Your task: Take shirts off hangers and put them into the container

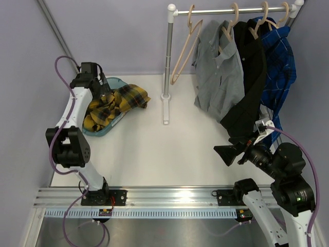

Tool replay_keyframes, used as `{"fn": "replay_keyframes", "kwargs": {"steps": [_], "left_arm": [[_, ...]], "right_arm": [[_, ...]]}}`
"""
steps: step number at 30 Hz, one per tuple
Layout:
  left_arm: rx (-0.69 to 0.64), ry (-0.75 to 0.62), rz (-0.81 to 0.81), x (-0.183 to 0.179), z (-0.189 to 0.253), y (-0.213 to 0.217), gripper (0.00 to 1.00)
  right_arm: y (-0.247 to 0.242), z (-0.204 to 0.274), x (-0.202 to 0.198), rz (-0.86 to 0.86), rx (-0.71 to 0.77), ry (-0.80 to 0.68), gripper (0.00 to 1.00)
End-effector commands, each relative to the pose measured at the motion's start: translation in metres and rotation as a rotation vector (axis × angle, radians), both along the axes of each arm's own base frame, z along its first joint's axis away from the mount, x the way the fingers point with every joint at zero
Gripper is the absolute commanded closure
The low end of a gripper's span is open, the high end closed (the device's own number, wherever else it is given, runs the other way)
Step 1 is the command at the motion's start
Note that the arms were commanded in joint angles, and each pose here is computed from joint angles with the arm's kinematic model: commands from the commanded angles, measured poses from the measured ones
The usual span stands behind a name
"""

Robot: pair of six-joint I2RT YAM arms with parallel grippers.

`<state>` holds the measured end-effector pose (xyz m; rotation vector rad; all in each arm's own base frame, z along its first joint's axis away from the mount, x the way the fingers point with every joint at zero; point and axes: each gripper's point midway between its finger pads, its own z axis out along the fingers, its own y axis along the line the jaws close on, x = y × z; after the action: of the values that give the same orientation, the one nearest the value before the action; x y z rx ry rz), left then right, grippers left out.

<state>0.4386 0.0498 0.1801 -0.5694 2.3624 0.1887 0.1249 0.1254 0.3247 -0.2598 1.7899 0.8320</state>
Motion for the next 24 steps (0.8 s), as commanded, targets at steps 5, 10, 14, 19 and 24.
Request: {"fn": "replay_keyframes", "kwargs": {"steps": [5,10,14,19,24], "left_arm": [[0.052,-0.166,-0.208,0.0,0.069,-0.095,0.01],[0.115,-0.164,-0.299,0.013,0.064,-0.154,0.01],[0.201,-0.122,-0.328,0.031,0.038,-0.184,0.01],[0.305,-0.103,-0.281,0.05,0.02,-0.187,0.01],[0.366,-0.093,-0.282,0.059,0.007,-0.198,0.01]], "right_arm": [[0.0,0.0,-0.001,0.002,-0.004,-0.018,0.01],[-0.001,-0.001,-0.002,-0.002,-0.004,-0.012,0.01],[-0.004,-0.002,-0.003,-0.013,-0.01,-0.009,0.01],[-0.006,-0.003,-0.005,-0.022,-0.014,-0.001,0.01],[-0.007,-0.007,-0.006,-0.029,-0.022,0.01,0.01]]}}
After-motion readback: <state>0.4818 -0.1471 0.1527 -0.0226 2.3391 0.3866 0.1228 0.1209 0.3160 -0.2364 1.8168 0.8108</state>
